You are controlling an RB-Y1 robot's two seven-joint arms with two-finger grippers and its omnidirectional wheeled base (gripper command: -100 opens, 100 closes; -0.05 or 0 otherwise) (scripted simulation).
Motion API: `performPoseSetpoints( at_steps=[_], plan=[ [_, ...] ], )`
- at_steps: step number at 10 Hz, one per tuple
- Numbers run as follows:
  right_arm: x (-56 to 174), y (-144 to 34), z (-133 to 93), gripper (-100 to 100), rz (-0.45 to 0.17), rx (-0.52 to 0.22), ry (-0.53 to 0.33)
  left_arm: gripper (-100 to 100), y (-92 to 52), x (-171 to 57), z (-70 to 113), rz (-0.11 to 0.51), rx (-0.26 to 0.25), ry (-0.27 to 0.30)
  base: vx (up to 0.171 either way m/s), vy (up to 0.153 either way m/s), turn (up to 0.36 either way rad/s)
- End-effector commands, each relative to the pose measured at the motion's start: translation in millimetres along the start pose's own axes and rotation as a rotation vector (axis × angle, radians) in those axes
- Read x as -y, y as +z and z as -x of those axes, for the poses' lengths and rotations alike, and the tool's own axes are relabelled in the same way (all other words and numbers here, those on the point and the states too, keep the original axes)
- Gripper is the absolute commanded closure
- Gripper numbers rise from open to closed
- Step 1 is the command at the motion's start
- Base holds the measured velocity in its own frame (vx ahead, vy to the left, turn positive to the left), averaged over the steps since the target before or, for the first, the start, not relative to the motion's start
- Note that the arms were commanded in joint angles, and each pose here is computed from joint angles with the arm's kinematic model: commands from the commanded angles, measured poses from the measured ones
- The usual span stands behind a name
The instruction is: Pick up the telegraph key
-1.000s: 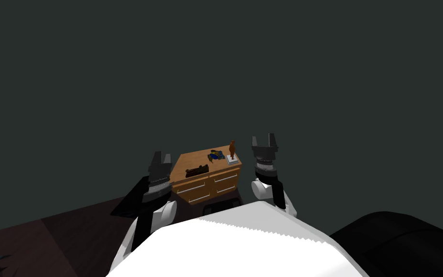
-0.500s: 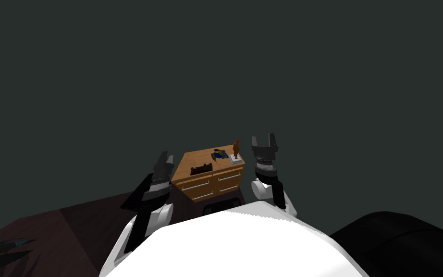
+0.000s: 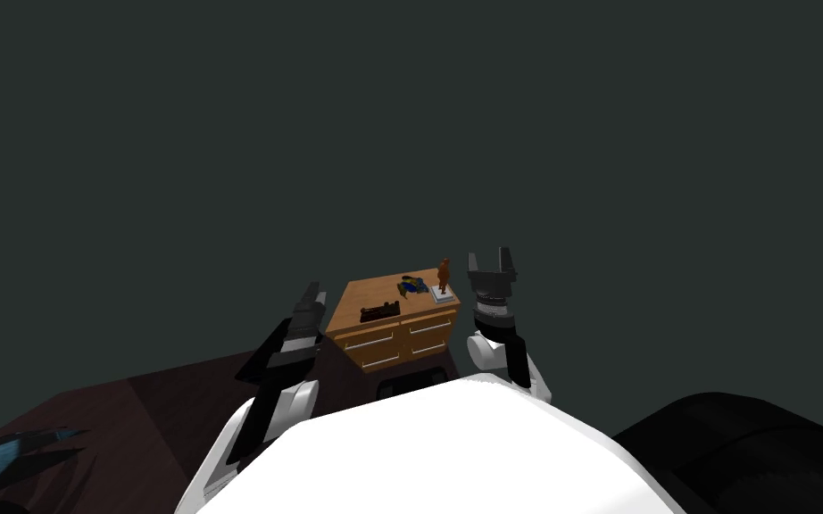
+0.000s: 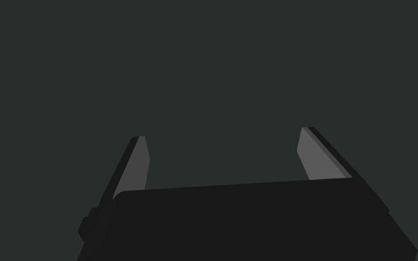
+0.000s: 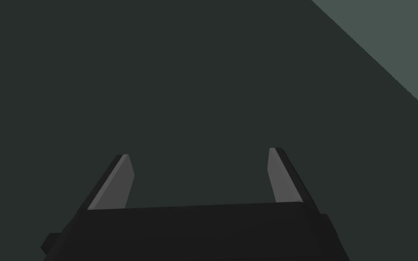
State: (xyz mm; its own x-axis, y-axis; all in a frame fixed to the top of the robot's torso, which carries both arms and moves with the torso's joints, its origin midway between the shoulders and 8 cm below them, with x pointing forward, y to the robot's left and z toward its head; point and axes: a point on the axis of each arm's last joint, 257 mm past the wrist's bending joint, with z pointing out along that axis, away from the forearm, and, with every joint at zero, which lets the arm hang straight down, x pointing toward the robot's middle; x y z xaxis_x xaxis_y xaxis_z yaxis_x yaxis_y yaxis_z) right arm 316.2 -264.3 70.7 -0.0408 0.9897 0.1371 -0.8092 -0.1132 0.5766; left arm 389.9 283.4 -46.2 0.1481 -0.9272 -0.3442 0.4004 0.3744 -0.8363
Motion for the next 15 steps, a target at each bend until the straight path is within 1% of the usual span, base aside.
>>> performPoseSetpoints(
  at_steps=[1, 2, 3, 7, 9, 11, 12, 13, 14, 15],
  plan=[
    [0.0, 0.0, 0.0, 0, 0.0, 0.0, 0.0, -100, 0.5, -12.1, -2.3, 0.046, -0.019, 0.004, -0.015, 0.051, 0.032],
    [0.0, 0.0, 0.0, 0, 0.0, 0.0, 0.0, -100, 0.3, -15.7, -2.5, 0.059, -0.02, 0.004, -0.011, 0.047, 0.012],
    [0.0, 0.0, 0.0, 0, 0.0, 0.0, 0.0, -100, 0.7, -23.2, -3.7, 0.089, -0.033, 0.006, -0.016, 0.059, 0.025],
    [0.0, 0.0, 0.0, 0, 0.0, 0.0, 0.0, -100, 0.5, -47.0, -5.1, 0.181, -0.057, 0.008, -0.01, 0.052, 0.008],
    [0.0, 0.0, 0.0, 0, 0.0, 0.0, 0.0, -100, -1.5, -57.0, -5.4, 0.221, -0.058, 0.009, -0.007, 0.031, -0.002],
    [0.0, 0.0, 0.0, 0, 0.0, 0.0, 0.0, -100, -3.0, -71.6, -5.2, 0.278, -0.066, 0.007, -0.006, 0.028, -0.005],
    [0.0, 0.0, 0.0, 0, 0.0, 0.0, 0.0, -100, -1.6, -76.6, -4.5, 0.297, -0.071, 0.002, -0.009, 0.046, -0.018],
    [0.0, 0.0, 0.0, 0, 0.0, 0.0, 0.0, -100, -3.9, -83.6, -4.4, 0.325, -0.071, 0.003, -0.016, 0.047, -0.015],
    [0.0, 0.0, 0.0, 0, 0.0, 0.0, 0.0, -100, -5.2, -87.3, -4.4, 0.341, -0.072, 0.004, -0.013, 0.023, -0.002],
    [0.0, 0.0, 0.0, 0, 0.0, 0.0, 0.0, -100, -4.3, -94.4, -3.2, 0.368, -0.073, -0.003, -0.013, 0.029, -0.033]
  ],
)
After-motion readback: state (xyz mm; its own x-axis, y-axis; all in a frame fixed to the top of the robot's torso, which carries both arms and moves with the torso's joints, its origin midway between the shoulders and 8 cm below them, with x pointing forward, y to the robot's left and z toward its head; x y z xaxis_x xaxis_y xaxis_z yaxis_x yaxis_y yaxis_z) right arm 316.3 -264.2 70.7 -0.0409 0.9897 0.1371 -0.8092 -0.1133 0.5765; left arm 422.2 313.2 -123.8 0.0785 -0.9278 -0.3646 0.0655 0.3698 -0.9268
